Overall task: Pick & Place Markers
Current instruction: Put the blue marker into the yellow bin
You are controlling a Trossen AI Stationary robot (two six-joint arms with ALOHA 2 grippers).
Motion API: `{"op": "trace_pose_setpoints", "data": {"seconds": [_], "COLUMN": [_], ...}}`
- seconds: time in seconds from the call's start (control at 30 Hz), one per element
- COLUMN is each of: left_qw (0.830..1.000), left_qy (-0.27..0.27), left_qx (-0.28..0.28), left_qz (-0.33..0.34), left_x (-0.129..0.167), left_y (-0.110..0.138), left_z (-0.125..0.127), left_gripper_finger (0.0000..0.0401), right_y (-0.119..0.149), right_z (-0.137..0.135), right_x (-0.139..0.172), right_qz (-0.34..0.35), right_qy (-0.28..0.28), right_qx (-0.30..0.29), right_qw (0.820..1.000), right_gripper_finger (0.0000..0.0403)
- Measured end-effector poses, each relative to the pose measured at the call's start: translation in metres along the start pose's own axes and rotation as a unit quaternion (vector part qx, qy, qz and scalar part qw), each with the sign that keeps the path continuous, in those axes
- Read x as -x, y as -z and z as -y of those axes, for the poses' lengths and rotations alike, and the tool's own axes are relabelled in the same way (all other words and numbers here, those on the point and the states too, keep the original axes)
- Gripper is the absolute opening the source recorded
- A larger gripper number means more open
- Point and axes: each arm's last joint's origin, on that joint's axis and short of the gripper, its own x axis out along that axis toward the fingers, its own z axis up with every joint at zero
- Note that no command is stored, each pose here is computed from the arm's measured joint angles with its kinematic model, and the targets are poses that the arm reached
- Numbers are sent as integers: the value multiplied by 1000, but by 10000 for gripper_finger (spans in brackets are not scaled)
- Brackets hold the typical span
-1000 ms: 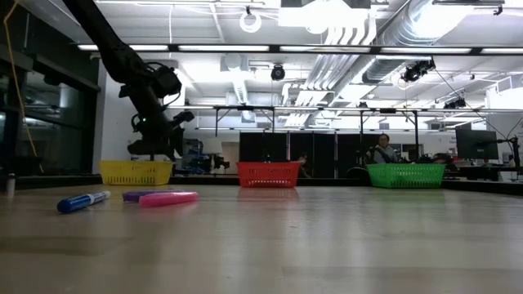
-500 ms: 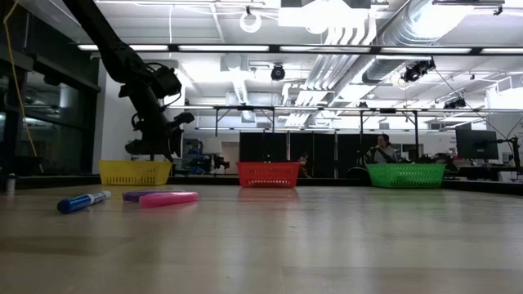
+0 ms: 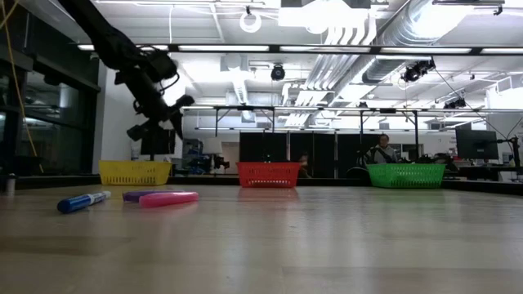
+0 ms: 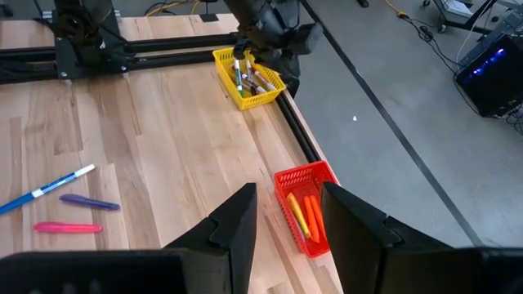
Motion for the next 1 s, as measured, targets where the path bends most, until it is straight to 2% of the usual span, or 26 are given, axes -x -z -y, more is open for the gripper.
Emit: {"op": "trace_pose_setpoints", "data": {"seconds": [0.17,0.3,0.63,0.83,1.0], "left_qw": [995,985,971,968,957], "left_qy": [54,87,52,9,-12], "left_qx": [-73,-145,-216,-210,-230], "left_qz": [-27,-34,-93,-137,-175], "left_x": [20,45,108,139,159], "left_y": [2,7,41,67,93], "left_z": [11,19,12,0,-7], "left_gripper_finger": [105,105,105,105,105], "right_y": [1,2,3,3,3], "right_z": [-1,-1,-1,-2,-3], "right_x": [0,0,0,0,0], "right_qz": [-3,-9,-14,-15,-16], "right_qy": [-12,-18,-20,-39,-60], "right_qx": [3,7,9,8,8], "right_qw": [1000,1000,1000,999,998], "right_gripper_finger": [126,126,126,126,126]}}
